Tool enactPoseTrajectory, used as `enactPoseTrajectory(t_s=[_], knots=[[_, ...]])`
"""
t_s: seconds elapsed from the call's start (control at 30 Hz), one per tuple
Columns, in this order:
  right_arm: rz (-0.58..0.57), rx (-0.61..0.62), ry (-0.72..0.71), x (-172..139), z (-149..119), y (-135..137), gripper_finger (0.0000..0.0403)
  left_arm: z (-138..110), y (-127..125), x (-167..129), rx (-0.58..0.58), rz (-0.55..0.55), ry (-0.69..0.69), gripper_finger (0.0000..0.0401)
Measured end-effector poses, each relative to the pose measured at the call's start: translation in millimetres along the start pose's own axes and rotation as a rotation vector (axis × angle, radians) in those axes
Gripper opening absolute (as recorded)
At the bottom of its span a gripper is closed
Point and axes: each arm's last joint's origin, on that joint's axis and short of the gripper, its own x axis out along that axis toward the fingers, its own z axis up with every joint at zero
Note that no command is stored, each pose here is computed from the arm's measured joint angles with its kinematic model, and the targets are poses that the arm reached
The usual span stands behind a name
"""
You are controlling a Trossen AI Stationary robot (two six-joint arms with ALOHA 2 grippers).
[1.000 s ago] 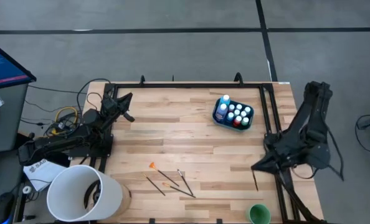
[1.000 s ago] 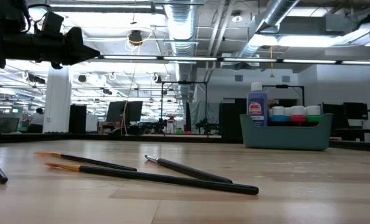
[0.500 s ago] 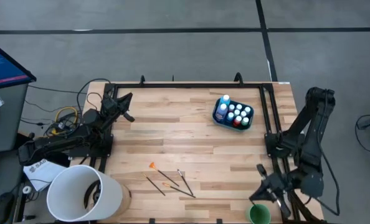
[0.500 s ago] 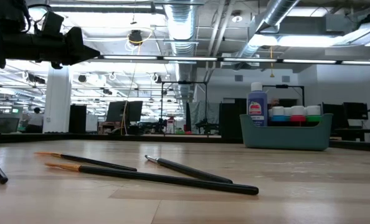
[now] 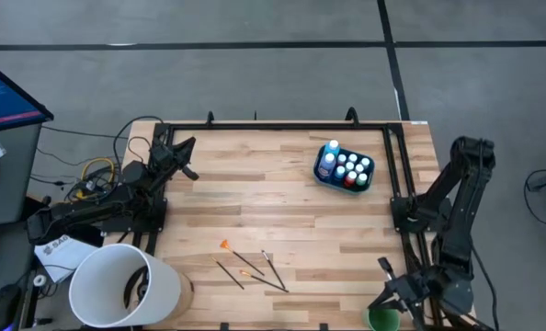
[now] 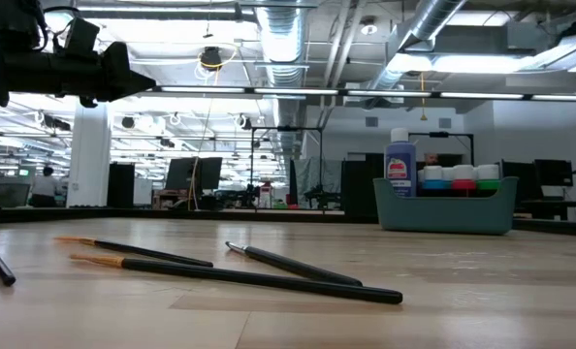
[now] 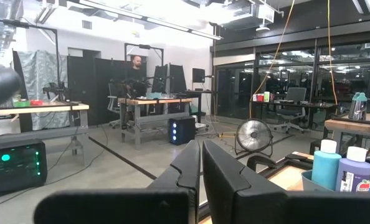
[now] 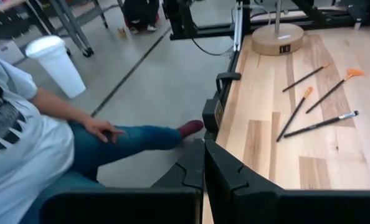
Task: Pick & Place Paint Supplies
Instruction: Put the right silver paint brush into the green cup
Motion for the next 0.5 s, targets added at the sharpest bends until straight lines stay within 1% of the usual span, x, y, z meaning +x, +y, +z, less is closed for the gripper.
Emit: enactPoseTrajectory(t_s=[0.3, 0.5], knots=[[-0.022, -0.037, 0.032, 7.4, -9.9, 1.9, 0.0000, 0.1, 0.0, 0.0, 0.000, 0.000, 0.000, 0.0008], [-0.015, -0.028, 0.051, 3.3, -13.6, 3.9, 0.0014, 0.1, 0.0, 0.0, 0.000, 0.000, 0.000, 0.0008]])
